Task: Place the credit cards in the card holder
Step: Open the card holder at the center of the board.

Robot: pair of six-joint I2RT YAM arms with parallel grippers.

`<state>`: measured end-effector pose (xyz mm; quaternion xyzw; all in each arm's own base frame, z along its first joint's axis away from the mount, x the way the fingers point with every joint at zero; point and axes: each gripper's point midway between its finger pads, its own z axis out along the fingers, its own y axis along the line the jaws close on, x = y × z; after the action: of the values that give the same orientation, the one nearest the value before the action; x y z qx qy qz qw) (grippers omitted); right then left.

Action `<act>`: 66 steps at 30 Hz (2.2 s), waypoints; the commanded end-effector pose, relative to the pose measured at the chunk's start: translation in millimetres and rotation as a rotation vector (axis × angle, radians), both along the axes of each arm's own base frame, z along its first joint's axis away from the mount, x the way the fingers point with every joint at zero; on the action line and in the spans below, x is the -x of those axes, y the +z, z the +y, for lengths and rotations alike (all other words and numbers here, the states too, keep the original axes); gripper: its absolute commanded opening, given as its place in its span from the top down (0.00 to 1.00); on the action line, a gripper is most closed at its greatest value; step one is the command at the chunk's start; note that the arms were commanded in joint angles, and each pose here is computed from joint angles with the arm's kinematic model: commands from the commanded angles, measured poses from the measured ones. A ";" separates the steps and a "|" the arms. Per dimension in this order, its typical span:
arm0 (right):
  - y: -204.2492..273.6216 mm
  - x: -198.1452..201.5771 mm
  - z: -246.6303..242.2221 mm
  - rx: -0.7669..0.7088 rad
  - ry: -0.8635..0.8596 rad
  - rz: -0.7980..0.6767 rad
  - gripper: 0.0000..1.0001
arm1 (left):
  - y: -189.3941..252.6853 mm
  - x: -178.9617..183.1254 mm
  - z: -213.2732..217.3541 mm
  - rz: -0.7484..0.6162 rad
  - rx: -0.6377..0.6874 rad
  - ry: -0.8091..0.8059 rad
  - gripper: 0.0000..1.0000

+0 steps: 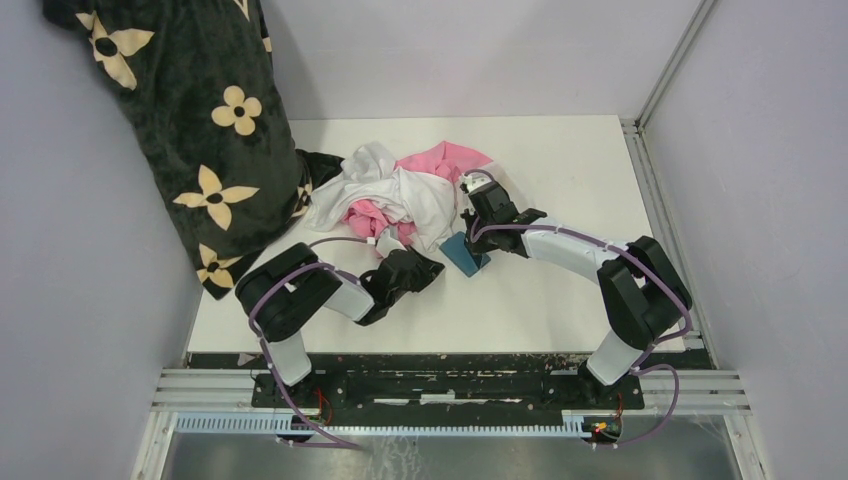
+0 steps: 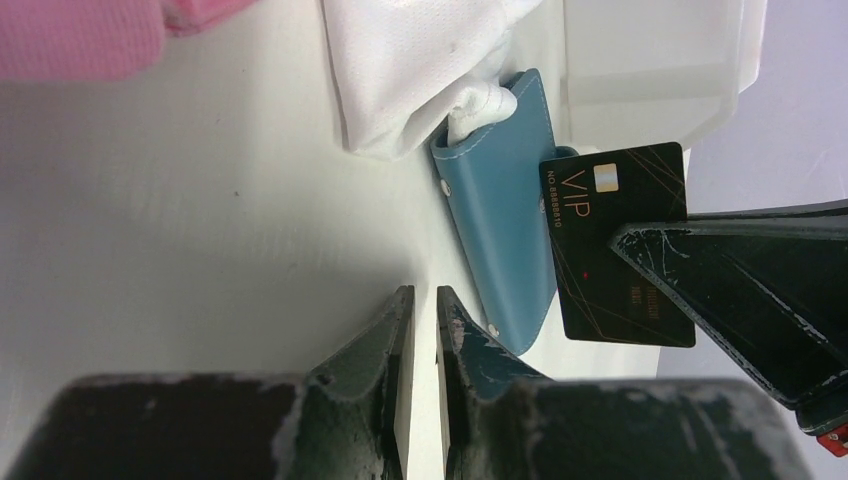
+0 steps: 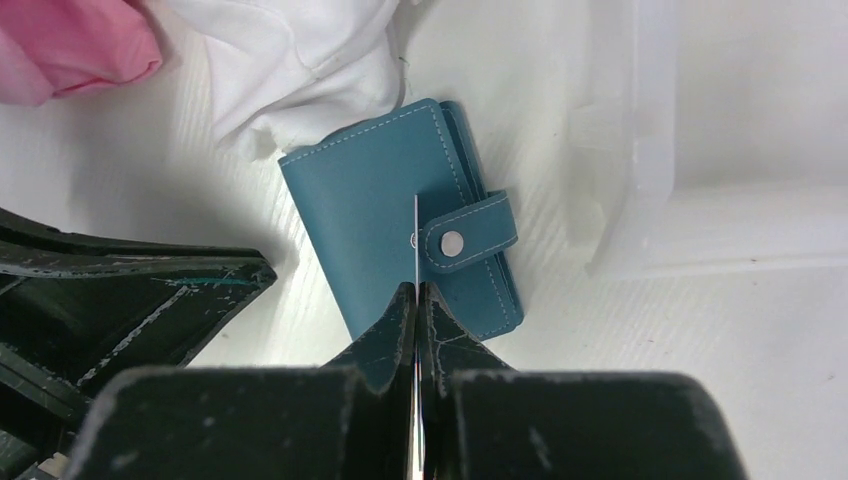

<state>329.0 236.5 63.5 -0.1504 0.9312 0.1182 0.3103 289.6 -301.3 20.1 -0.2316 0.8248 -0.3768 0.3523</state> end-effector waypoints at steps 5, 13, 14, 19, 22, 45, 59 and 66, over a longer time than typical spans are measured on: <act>24.1 -22.8 0.9 0.021 -0.017 -0.105 0.99 | 0.2 -10.7 -4.6 -0.040 -0.047 0.001 0.80; 33.8 -29.5 -3.0 0.062 -0.010 -0.130 0.99 | -4.0 -15.8 -8.1 -0.027 -0.068 0.005 0.80; 32.7 -30.3 -4.8 0.075 -0.011 -0.130 0.99 | -4.8 -16.2 -8.4 -0.026 -0.071 0.005 0.80; 28.2 -34.7 -14.7 0.141 -0.017 -0.140 0.99 | -9.2 -16.9 -9.7 -0.013 -0.078 0.007 0.79; 22.8 -36.3 -17.9 0.168 -0.014 -0.134 0.99 | -11.7 -17.4 -8.9 -0.006 -0.086 0.011 0.79; -5.5 -34.7 -25.5 0.077 0.023 -0.052 0.99 | -20.6 -16.3 -3.5 0.015 -0.134 0.016 0.79; -10.2 -24.4 -31.5 -0.017 -0.011 -0.025 0.99 | -36.0 -19.6 10.4 0.048 -0.191 0.023 0.79; -7.3 -18.4 -30.4 -0.063 -0.018 -0.034 0.99 | -41.6 -27.3 18.8 0.063 -0.220 0.022 0.79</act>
<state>352.6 201.3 45.5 -0.1439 0.9290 0.1148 0.3210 324.3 -307.2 18.9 -0.2442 0.8253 -0.3533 0.3667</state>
